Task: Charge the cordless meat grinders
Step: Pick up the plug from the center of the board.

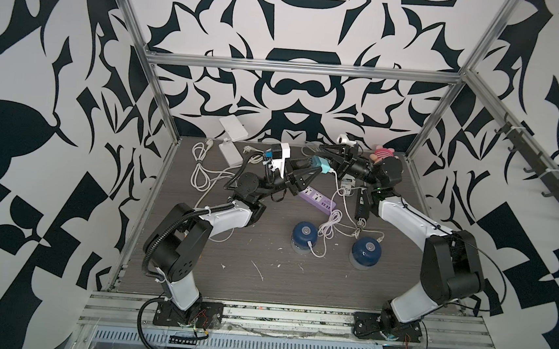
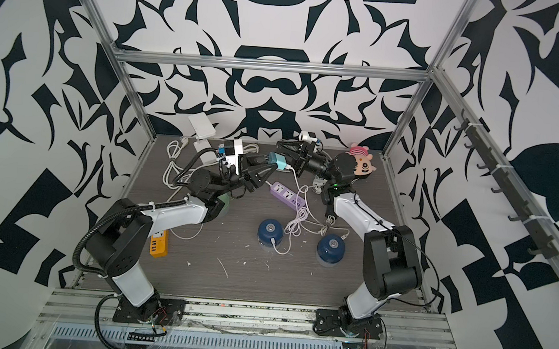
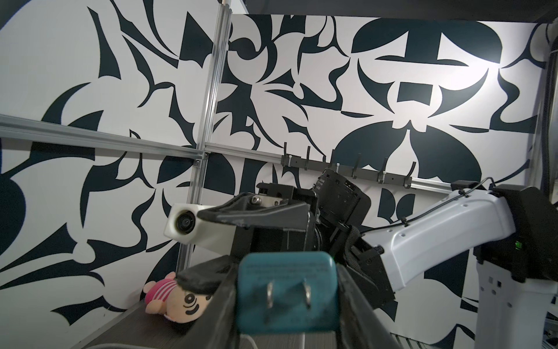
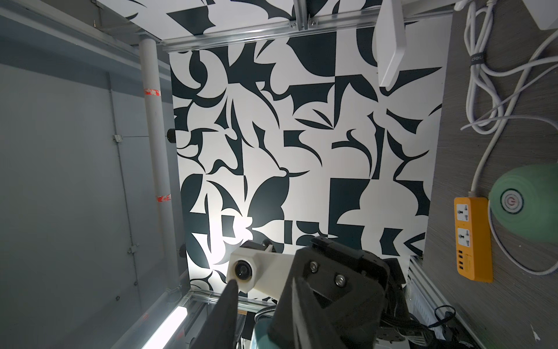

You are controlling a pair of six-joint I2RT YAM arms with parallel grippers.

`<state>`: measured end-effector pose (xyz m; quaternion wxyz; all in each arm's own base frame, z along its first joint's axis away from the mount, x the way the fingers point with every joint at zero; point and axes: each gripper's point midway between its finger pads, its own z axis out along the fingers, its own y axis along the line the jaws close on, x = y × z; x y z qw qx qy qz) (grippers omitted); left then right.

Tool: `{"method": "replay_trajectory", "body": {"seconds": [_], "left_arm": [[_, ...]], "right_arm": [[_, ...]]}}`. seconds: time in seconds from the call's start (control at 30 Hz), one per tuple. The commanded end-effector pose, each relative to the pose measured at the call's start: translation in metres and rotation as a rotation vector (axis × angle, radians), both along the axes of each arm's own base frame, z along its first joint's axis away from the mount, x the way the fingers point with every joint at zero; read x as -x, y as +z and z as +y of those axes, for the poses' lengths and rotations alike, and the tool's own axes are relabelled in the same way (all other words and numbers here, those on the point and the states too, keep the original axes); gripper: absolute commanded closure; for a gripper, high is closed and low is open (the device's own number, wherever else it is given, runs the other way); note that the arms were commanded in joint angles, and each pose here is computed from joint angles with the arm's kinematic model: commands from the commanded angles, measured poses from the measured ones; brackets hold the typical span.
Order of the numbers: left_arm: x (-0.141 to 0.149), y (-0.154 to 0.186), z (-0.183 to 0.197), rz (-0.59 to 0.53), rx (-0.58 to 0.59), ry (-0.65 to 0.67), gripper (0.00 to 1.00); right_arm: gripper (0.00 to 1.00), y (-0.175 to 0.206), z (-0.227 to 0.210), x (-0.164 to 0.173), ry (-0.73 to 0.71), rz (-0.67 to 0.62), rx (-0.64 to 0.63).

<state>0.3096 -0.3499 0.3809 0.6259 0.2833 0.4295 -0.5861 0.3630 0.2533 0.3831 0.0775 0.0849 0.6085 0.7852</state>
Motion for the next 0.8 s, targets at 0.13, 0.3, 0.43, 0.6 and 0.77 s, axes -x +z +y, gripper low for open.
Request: {"method": "replay_trajectory", "body": {"seconds": [0.13,0.3,0.43,0.6,0.77], "left_arm": [[-0.006,0.022,0.005,-0.046,0.057,0.045,1.00],[-0.004,0.034,0.007,-0.062,0.075,0.038,1.00],[-0.005,0.032,0.009,-0.039,0.077,0.033,1.00],[0.000,0.026,0.013,-0.015,0.071,0.030,1.00],[0.002,0.023,0.023,0.024,0.070,0.047,1.00]], "right_arm": [[0.46,0.052,-0.003,0.046,0.051,-0.170,-0.051],[0.44,0.042,-0.007,0.051,0.055,-0.160,-0.032],[0.44,0.042,-0.023,0.048,0.017,-0.164,-0.014],[0.44,0.032,-0.035,0.045,-0.037,-0.172,0.086],[0.44,0.016,-0.040,0.057,-0.086,-0.244,0.309]]}}
